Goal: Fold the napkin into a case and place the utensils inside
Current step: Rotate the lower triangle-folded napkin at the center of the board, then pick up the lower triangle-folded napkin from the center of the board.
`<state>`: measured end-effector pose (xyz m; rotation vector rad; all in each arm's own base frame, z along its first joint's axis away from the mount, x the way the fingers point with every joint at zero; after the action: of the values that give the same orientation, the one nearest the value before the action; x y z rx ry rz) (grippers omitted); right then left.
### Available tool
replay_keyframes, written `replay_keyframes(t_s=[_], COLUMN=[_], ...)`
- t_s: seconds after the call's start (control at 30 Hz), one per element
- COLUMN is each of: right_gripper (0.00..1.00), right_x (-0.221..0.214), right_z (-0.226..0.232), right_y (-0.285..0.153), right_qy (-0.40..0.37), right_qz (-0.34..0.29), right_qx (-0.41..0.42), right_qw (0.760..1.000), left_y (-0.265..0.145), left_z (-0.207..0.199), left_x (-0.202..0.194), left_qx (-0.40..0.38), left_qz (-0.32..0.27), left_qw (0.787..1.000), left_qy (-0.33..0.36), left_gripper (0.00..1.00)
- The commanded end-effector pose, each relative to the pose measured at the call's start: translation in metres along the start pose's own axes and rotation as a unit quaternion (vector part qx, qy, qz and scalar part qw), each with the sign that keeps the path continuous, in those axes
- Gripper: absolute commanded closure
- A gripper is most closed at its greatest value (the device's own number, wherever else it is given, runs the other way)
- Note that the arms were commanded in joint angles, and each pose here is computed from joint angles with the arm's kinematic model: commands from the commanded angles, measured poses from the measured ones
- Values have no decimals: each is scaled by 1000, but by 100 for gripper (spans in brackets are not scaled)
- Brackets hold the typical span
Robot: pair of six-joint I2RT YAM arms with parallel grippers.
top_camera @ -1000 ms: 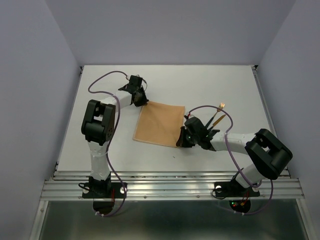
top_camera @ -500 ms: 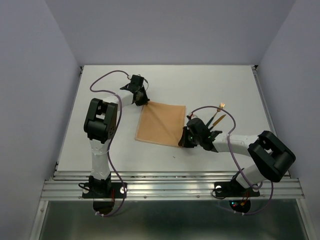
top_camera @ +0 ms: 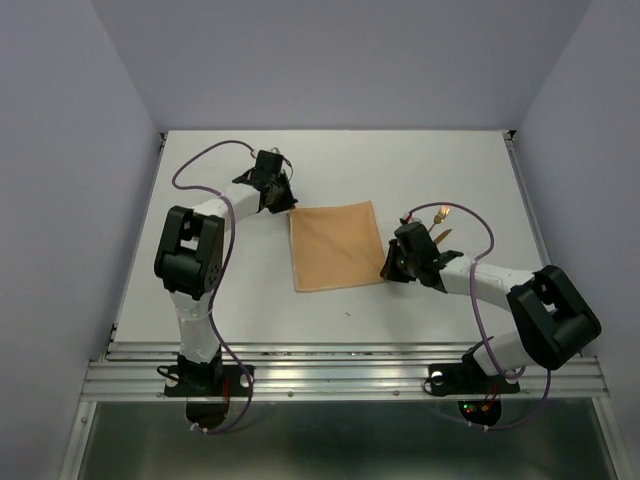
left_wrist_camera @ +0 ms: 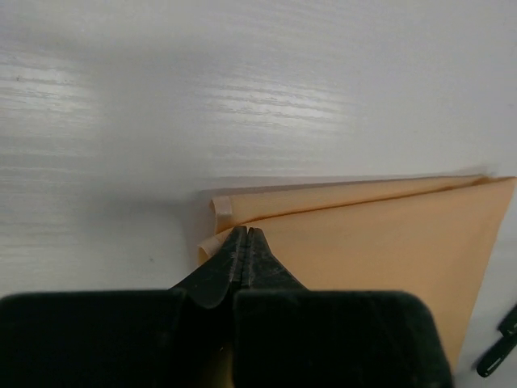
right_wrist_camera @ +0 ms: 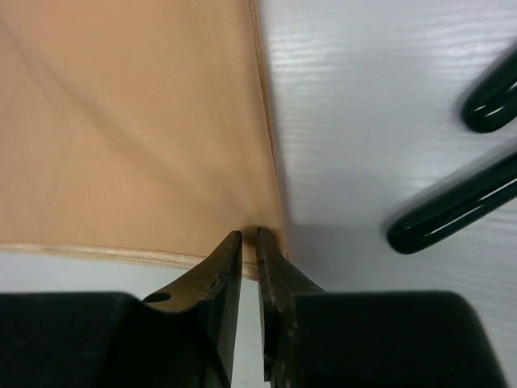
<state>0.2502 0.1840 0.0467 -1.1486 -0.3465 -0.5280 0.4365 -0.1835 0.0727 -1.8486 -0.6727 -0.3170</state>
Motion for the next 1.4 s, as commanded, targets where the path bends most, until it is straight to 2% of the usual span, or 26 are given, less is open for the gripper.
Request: replay_keyframes(t_s=[0.0, 0.1, 0.13, 0.2, 0.33, 0.43, 0.5, 0.63, 0.7, 0.77, 0.8, 0.83, 0.97, 1.03, 1.17, 1.37], right_gripper=[71, 53, 50, 46, 46, 41, 40, 43, 49, 62, 72, 72, 70, 64, 60, 54], right_x=[37, 64, 71, 83, 94, 98, 106, 114, 116, 122, 121, 119, 116, 114, 115, 100], right_z=[-1, 11, 10, 1, -12, -12, -2, 13, 23, 34, 44, 49, 62, 65, 53, 35], right_y=[-5, -16, -19, -26, -32, -33, -35, -30, -26, -23, -16, -13, 6, 17, 33, 54], right_qy=[-20, -27, -24, -15, 2, -12, -29, -41, -49, -57, -63, -68, -79, -85, -91, -95], right_qz=[-31, -62, -70, -84, -88, -81, -70, -47, -43, -42, -33, -26, -4, 7, 6, 24], right_qx=[-24, -15, -18, -30, -36, -35, -21, 4, 20, 32, 43, 50, 55, 50, 13, -19], right_qw=[999, 998, 997, 996, 995, 996, 997, 998, 998, 997, 997, 996, 995, 995, 996, 995], left_y=[-53, -76, -82, -96, -110, -110, -110, -104, -104, -101, -101, -102, -103, -105, -105, -108], left_z=[-30, -34, -35, -37, -36, -27, -21, -8, -4, 4, 7, 6, 15, 18, 25, 31], left_x=[35, 47, 49, 53, 48, 33, 27, 6, 0, -12, -18, -17, -29, -31, -33, -25], left_qx=[-44, -42, -42, -47, -50, -44, -34, -23, -19, -14, -12, -13, -6, -3, 10, 18], left_qz=[-67, -89, -94, -105, -106, -86, -82, -63, -58, -48, -41, -43, -36, -39, -32, -30], left_qw=[997, 995, 995, 993, 993, 995, 996, 998, 998, 999, 999, 999, 999, 999, 999, 999], left_qy=[6, 9, 10, 10, 10, 14, 12, 7, 4, 2, 0, -3, -10, -13, -15, -23], left_gripper=[100, 100, 100, 100, 100, 94, 86, 82, 82, 82, 82, 81, 80, 74, 72, 65])
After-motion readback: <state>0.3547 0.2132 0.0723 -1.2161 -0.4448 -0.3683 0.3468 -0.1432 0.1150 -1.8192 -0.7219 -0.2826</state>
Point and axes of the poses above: each gripper's point midway between its finger pads, its own y axis out along the fingers, its own z axis along the line the jaws close on, x = y × z, the point moved 3 cm from there along -y, back along the fingers, and after that the axes turned 1 degree about y, right-handed, at the moved point
